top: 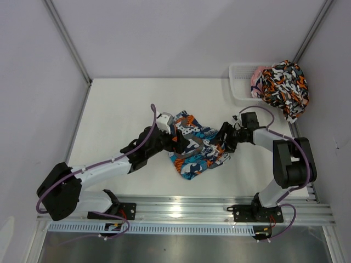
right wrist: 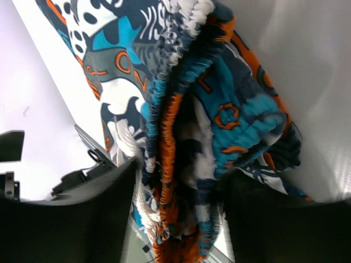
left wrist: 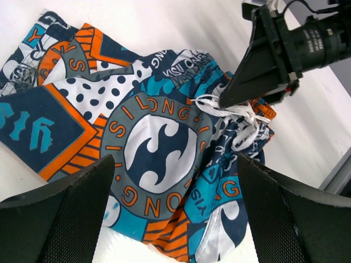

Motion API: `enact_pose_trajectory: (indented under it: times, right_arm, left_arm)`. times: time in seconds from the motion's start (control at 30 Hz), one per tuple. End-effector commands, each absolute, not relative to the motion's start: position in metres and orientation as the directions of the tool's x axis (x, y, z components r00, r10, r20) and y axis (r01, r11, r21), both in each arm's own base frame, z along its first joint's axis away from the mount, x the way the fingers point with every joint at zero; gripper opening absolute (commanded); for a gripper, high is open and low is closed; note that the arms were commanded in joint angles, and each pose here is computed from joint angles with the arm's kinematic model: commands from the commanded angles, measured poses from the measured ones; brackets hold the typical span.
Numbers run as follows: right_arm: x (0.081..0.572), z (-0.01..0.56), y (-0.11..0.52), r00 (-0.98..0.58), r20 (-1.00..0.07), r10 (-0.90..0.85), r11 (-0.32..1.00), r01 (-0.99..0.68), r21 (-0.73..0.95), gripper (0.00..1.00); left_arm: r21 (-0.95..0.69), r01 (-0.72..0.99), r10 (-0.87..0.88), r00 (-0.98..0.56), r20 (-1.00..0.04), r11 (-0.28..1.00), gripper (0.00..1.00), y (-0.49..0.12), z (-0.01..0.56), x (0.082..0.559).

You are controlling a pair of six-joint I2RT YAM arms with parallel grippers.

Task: Fold and stack the shorts
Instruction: Fold the shorts

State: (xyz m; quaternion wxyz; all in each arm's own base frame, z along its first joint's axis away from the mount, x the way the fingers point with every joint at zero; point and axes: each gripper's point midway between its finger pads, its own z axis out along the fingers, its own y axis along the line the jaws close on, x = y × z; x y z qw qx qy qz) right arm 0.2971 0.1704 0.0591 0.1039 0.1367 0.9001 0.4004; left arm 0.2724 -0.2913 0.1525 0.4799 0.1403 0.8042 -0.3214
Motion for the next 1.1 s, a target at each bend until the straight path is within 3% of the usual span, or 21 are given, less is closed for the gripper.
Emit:
enact_pose_trajectory:
  times: [0.0, 0.07, 0.17, 0.2, 0.3, 0.47, 0.63, 0.87, 1.07]
  right_arm:
    - [0.320, 0.069, 0.175, -0.935, -0.171, 0.310, 0.658, 0.081, 0.749, 0.56]
    - [0.325, 0.069, 0.174, -0.932, -0.189, 0.310, 0.674, 0.074, 0.735, 0.51]
    - [0.329, 0.069, 0.176, -0.935, -0.206, 0.288, 0.690, 0.054, 0.721, 0.33]
    - [0.329, 0.070, 0.177, -0.938, -0.214, 0.274, 0.695, 0.040, 0.718, 0.21]
    - [0.335, 0.077, 0.181, -0.935, -0.249, 0.252, 0.717, 0.008, 0.697, 0.00]
    - [0.343, 0.119, 0.202, -0.897, -0.417, 0.145, 0.724, -0.191, 0.663, 0.00]
    - [0.331, 0.165, 0.245, -0.836, -0.548, -0.014, 0.653, -0.422, 0.629, 0.00]
    - [0.261, 0.242, 0.335, -0.674, -0.708, -0.210, 0.347, -0.729, 0.590, 0.00]
    - [0.166, 0.275, 0.392, -0.532, -0.747, -0.399, 0.034, -0.823, 0.568, 0.01]
  left_arm:
    - [-0.371, 0.561, -0.086, -0.468, -0.880, 0.740, 0.93, -0.288, 0.173, 0.268]
    - [-0.366, 0.561, -0.076, -0.472, -0.878, 0.743, 0.93, -0.285, 0.173, 0.266]
    - [-0.360, 0.559, -0.063, -0.479, -0.876, 0.747, 0.93, -0.282, 0.170, 0.263]
    - [-0.359, 0.557, -0.059, -0.484, -0.873, 0.749, 0.93, -0.280, 0.167, 0.261]
    - [-0.351, 0.547, -0.054, -0.485, -0.873, 0.760, 0.93, -0.274, 0.166, 0.259]
    - [-0.352, 0.450, -0.103, -0.490, -0.865, 0.821, 0.93, -0.252, 0.177, 0.266]
    - [-0.411, 0.225, -0.261, -0.492, -0.831, 0.883, 0.93, -0.194, 0.194, 0.275]
    - [-0.505, -0.040, -0.486, -0.343, -0.804, 0.862, 0.94, -0.108, 0.226, 0.267]
    - [-0.554, -0.124, -0.567, -0.214, -0.795, 0.823, 0.93, -0.067, 0.230, 0.250]
